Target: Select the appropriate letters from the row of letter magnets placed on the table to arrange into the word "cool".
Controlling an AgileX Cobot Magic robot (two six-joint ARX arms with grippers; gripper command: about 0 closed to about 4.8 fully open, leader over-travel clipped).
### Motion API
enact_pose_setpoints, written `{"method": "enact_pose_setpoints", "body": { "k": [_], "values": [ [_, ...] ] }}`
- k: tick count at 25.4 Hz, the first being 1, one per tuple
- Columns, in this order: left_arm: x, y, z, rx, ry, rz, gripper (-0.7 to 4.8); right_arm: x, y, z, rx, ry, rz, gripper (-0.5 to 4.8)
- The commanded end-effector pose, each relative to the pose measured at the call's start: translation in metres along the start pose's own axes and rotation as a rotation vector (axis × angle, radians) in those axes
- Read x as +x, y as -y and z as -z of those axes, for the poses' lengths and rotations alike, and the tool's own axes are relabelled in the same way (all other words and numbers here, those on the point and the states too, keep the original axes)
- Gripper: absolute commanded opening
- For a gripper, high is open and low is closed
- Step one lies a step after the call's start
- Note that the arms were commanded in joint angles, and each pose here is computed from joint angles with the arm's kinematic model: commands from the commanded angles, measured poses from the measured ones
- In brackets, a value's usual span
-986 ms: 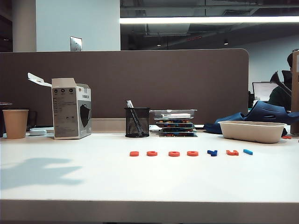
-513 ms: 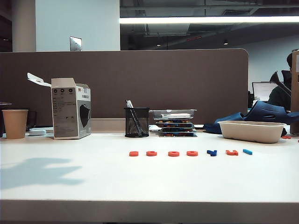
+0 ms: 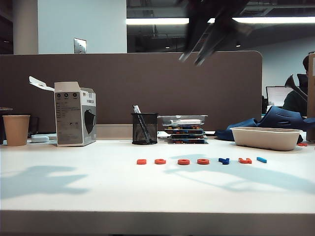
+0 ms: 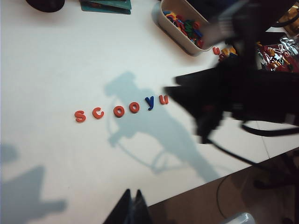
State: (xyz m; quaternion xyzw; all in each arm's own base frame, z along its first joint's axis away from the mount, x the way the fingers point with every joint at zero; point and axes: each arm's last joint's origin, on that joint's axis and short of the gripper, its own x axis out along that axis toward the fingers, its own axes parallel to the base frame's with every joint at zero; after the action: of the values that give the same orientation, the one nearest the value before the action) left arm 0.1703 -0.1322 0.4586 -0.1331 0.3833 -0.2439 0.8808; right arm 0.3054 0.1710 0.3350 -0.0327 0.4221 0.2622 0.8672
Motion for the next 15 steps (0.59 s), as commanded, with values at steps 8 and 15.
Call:
{"method": "enact_pose_setpoints", "body": {
  "k": [8,15],
  "values": [
    [-0.002,0.001,-0.001,0.006,0.018,0.008,-0.04,0.098,-0.013,-0.005,-0.007,-0.255,-0.007,2.17],
    [-0.002,0.001,-0.001,0.006,0.018,0.008,-0.04,0.146,-0.019,0.011,-0.030,-0.335,0.016,2.16]
  ]
}}
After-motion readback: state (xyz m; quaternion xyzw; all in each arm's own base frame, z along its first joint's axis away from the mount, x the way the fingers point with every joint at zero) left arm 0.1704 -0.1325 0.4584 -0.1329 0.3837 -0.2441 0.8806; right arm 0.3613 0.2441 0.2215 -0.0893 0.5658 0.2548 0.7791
